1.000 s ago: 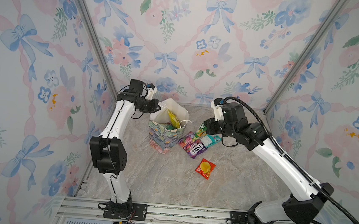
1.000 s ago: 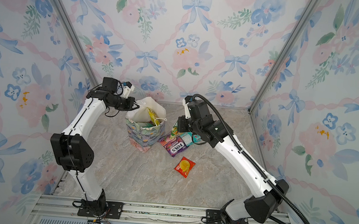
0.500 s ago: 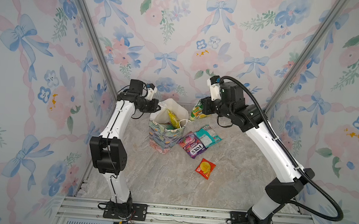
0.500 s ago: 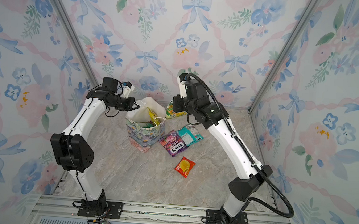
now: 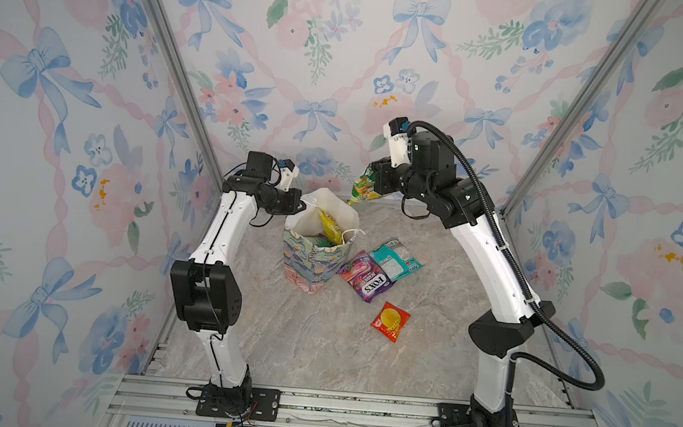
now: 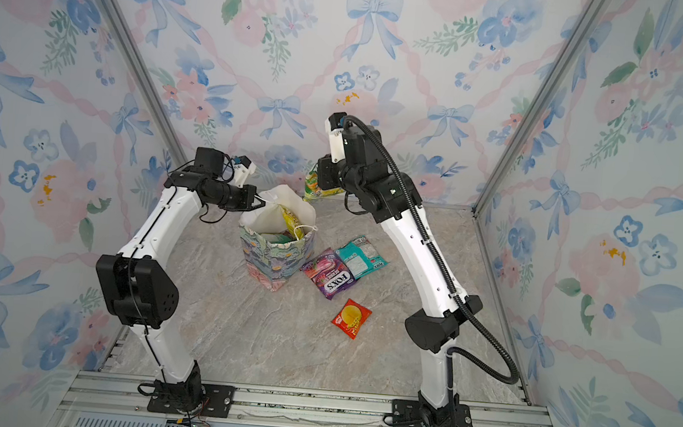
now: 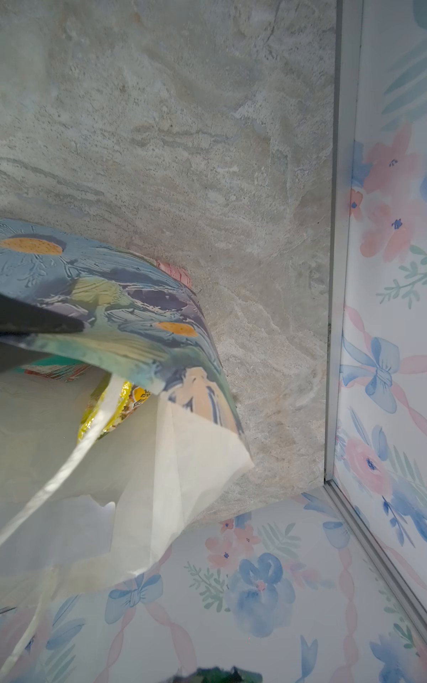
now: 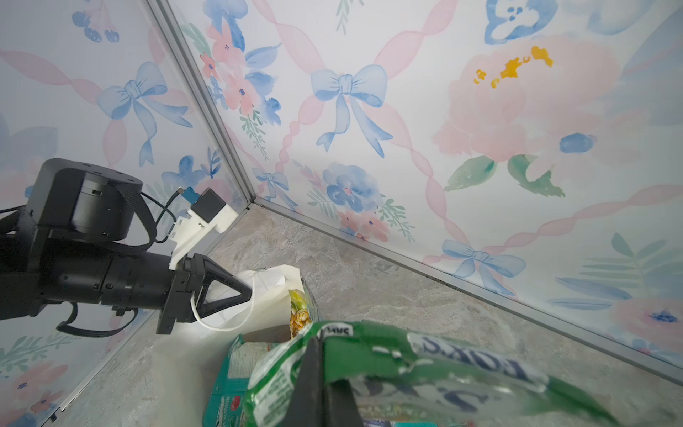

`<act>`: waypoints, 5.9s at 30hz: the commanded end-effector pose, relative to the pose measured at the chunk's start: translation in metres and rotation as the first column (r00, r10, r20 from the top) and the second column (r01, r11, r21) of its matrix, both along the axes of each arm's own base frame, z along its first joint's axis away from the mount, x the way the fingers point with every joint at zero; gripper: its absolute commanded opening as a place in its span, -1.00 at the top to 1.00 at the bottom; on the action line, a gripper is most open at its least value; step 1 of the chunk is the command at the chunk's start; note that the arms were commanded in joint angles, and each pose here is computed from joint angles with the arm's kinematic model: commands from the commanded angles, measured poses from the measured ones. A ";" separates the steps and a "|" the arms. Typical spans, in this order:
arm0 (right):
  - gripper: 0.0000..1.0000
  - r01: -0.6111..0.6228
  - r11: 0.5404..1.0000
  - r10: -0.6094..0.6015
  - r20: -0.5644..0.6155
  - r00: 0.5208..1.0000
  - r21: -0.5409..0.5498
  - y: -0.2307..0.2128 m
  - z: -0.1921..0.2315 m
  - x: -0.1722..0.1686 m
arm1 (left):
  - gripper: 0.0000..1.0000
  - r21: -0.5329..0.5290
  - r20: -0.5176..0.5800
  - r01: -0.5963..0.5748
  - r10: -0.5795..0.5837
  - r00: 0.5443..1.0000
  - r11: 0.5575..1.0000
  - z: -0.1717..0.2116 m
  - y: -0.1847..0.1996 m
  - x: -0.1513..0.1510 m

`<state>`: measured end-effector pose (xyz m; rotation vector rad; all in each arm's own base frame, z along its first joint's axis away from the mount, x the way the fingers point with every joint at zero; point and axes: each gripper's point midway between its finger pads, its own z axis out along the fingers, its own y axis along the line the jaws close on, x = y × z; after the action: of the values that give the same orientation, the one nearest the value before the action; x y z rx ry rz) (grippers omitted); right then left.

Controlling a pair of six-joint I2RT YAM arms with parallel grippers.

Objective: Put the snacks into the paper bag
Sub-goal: 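Lift the green Fox's tea packet with the right gripper above the bag, then lower the green packet into the bag and open the right gripper, then withdraw the right gripper from the bag toward the purple Fox's packet, then lower the right gripper onto the purple Fox's berries packet and grasp it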

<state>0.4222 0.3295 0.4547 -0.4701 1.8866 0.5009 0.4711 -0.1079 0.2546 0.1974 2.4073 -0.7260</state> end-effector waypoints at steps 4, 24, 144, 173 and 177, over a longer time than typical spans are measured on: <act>1.00 -0.093 0.995 0.094 0.011 0.996 -0.018 0.035 -0.001 -0.026 | 1.00 -0.024 -0.019 0.010 -0.011 1.000 1.000 -0.003 -0.002 -0.002; 1.00 -0.138 0.982 0.130 -0.069 0.989 -0.127 0.094 -0.061 -0.058 | 1.00 -0.023 -0.013 0.011 -0.011 1.000 1.000 -0.001 -0.002 -0.003; -0.49 0.529 0.840 -0.180 -0.857 0.483 0.122 -0.066 -0.418 -0.086 | 1.00 -0.010 -0.093 -0.077 0.075 0.993 0.997 -0.035 0.034 0.012; 0.81 0.600 0.777 -0.217 -0.815 0.537 0.188 -0.067 -0.420 -0.058 | 1.00 -0.022 -0.084 -0.064 0.062 0.995 0.998 -0.031 0.029 0.010; 0.91 0.563 0.805 -0.224 -0.784 0.579 0.186 -0.066 -0.405 -0.057 | 1.00 -0.021 -0.084 -0.065 0.063 0.994 0.998 -0.031 0.030 0.010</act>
<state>0.3605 0.2641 0.0319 0.6463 2.4956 0.8685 0.4877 -0.0761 0.2372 0.1067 2.4170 -0.7190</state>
